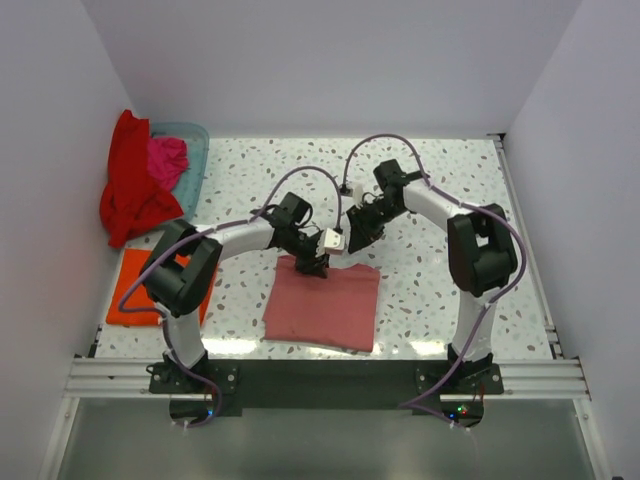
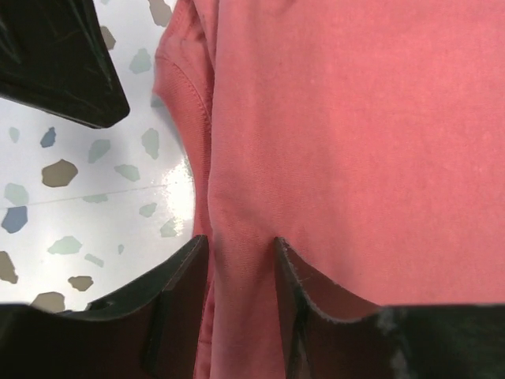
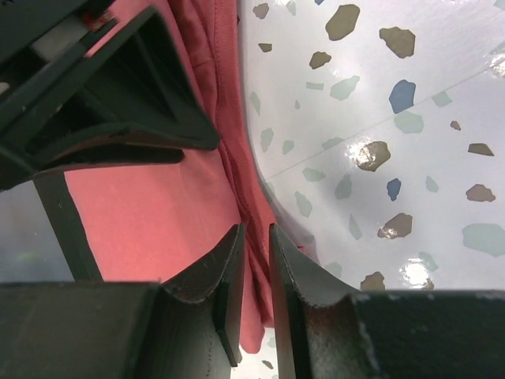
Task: Fold and stack the t-shirts
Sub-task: Fold the tshirt
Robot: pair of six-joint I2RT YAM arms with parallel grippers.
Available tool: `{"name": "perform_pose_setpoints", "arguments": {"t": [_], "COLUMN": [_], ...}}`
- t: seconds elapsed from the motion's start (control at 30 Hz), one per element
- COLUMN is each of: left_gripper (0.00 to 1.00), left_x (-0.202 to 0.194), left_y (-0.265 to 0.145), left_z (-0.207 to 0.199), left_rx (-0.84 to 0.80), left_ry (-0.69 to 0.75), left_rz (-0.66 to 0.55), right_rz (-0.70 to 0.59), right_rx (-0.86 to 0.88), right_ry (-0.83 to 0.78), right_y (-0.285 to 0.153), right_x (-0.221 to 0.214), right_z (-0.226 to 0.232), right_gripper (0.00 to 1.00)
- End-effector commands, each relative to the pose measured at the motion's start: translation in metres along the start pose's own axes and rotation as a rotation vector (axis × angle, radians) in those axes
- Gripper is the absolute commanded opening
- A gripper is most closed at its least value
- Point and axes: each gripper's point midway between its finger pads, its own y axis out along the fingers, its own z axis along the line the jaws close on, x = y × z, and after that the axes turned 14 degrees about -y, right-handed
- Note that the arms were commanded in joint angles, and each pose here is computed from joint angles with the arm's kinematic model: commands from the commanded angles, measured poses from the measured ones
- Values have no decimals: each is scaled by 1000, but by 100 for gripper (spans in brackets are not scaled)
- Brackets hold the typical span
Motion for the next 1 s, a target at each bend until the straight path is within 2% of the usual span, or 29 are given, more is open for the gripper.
{"name": "perform_pose_setpoints", "arguments": {"t": [0.0, 0.1, 0.3, 0.5, 0.53, 0.57, 0.8, 0.97], "left_gripper": [32, 15, 0, 0, 0, 0, 0, 0], "left_x": [13, 21, 37, 25, 11, 17, 12, 25], "left_y": [3, -3, -19, -18, -15, -12, -14, -21], "left_z": [5, 4, -12, -32, -36, -39, -45, -45], "left_rx": [-5, 29, 133, 251, 249, 260, 321, 347], "left_ry": [27, 55, 200, 404, 408, 453, 523, 523], "left_rz": [-22, -52, -102, -68, -43, -54, -35, -63], "right_rz": [-54, -60, -87, -95, -98, -100, -26, 40], "right_rx": [18, 36, 98, 186, 196, 221, 334, 358], "right_ry": [-5, 18, 83, 96, 91, 77, 76, 99], "right_y": [-2, 3, 15, 25, 24, 26, 43, 63], "right_x": [18, 18, 25, 32, 35, 36, 21, 0], "right_z": [-1, -2, -1, 14, 16, 22, 47, 35], "right_gripper": [22, 20, 16, 15, 15, 15, 14, 13]}}
